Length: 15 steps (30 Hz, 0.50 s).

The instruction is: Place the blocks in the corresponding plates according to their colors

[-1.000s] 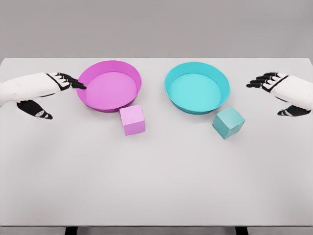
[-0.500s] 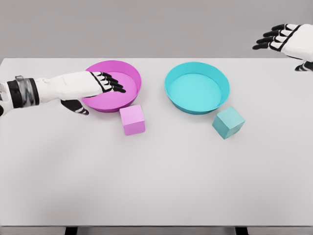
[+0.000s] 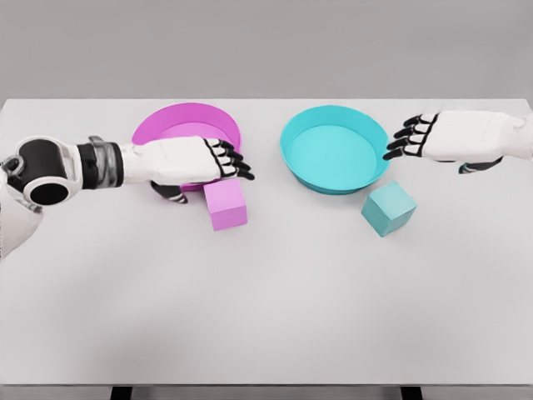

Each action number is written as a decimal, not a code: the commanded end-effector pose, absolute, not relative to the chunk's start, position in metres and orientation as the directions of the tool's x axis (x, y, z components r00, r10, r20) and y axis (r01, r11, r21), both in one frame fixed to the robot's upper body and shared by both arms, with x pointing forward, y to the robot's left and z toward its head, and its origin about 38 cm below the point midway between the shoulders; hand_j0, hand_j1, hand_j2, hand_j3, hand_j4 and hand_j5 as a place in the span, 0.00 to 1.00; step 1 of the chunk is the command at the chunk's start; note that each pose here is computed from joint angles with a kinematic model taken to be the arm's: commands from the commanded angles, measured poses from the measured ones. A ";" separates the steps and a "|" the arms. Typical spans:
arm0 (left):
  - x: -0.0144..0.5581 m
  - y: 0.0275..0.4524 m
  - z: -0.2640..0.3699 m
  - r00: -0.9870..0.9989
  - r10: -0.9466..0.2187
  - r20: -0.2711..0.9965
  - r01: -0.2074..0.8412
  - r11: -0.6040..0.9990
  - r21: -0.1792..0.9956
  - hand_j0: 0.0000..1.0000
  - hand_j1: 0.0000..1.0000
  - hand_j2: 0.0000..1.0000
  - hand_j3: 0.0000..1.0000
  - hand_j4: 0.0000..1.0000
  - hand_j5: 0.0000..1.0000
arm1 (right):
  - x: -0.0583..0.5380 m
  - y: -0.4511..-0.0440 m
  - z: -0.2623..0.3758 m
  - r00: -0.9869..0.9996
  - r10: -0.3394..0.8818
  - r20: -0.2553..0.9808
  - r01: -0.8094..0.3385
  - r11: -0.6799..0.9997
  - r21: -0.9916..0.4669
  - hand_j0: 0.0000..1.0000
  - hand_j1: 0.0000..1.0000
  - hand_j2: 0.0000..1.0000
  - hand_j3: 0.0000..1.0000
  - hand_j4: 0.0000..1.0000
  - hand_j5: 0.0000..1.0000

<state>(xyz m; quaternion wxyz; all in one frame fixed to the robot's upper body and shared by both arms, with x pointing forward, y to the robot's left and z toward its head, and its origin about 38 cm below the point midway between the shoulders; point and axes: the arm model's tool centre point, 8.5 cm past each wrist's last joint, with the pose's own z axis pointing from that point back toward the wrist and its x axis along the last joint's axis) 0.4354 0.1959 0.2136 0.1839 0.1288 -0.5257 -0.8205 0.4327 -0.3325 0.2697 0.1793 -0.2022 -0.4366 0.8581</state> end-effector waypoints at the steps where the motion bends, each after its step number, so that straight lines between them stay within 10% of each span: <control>1: 0.434 0.187 0.207 -0.906 -0.422 -0.019 0.164 -0.393 0.905 1.00 1.00 1.00 1.00 1.00 1.00 | 0.432 -0.328 0.265 -0.861 0.476 -0.177 -0.136 -0.552 -0.823 1.00 1.00 1.00 1.00 1.00 1.00; 15: 0.432 0.172 0.186 -0.916 -0.401 0.004 0.190 -0.425 0.885 1.00 1.00 1.00 1.00 1.00 1.00 | 0.426 -0.329 0.270 -0.864 0.466 -0.192 -0.121 -0.561 -0.819 1.00 1.00 1.00 1.00 1.00 1.00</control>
